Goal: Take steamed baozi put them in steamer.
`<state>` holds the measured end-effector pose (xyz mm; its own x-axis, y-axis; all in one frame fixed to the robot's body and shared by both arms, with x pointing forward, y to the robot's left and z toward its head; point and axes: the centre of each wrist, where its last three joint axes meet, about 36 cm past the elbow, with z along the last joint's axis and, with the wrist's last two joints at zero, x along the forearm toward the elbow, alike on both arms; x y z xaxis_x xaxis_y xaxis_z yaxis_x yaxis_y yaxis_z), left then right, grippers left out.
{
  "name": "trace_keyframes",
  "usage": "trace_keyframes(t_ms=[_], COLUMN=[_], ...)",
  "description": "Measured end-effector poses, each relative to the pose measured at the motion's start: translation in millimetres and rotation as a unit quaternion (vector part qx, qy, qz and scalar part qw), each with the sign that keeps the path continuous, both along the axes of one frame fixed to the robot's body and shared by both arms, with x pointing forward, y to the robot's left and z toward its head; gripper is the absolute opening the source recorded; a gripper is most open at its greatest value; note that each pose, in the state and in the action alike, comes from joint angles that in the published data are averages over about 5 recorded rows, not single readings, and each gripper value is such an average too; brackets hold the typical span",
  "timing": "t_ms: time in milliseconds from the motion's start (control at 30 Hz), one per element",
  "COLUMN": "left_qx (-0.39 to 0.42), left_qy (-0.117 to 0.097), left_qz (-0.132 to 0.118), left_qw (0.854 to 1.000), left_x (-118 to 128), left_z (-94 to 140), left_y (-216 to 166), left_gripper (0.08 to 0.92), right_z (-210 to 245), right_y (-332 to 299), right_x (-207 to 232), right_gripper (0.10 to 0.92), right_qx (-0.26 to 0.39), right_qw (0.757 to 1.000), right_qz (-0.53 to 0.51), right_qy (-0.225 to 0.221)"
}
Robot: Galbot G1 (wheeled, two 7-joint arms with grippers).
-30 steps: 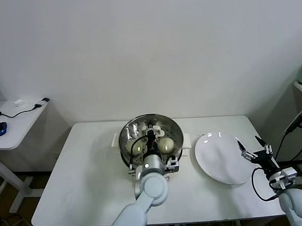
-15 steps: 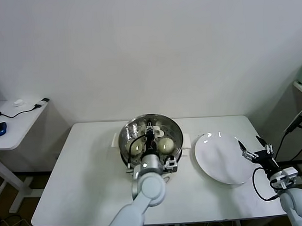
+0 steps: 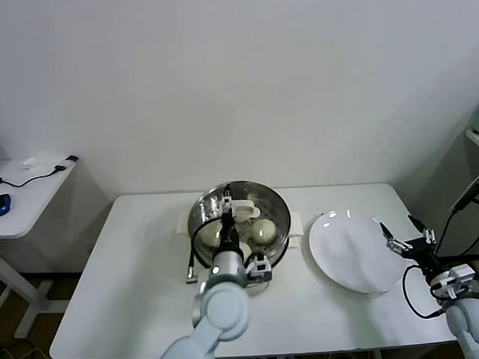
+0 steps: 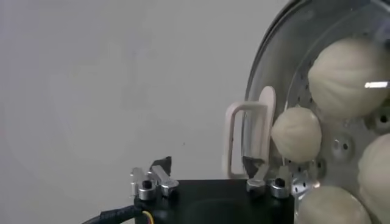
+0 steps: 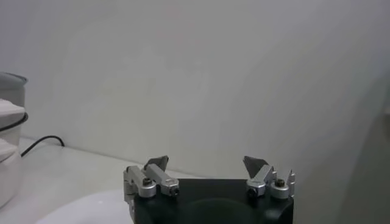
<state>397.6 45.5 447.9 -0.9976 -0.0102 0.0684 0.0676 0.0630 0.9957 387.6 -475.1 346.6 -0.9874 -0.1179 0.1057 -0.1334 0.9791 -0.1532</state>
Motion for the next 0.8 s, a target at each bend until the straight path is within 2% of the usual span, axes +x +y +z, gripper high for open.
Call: trace_keyframes(t_ms=[100,333,433,600,800], left_qx=[-0.014,-0.048,-0.066,-0.119,-0.22], left_qy=[-0.002,-0.011,-0.014,-0.015,-0.012], left_qz=[-0.01,-0.023,-0.017,0.006,0.012], left_qw=[1.0,0.999,0.998,0.993,0.975], left_x=[-10,-37,-45,-51,-47], left_z=[6,18,19,21,18], left_y=[9,39,55,87,135], left_gripper=[0.799,0.822,0.823,0.823,0.823], right_z=[1,6,8,11,12], right_y=[0,2,3,7,13], right_x=[0,0,0,-2,-6], right_gripper=[0.823,0.823,0.823,0.823,0.823], right_qx=[0.0,0.0,0.001,0.002,-0.004], right_qw=[1.0,1.0,1.0,1.0,0.999], right_qz=[-0.003,-0.007,-0.011,-0.017,-0.028], right_qy=[0.002,0.01,0.01,0.012,0.018])
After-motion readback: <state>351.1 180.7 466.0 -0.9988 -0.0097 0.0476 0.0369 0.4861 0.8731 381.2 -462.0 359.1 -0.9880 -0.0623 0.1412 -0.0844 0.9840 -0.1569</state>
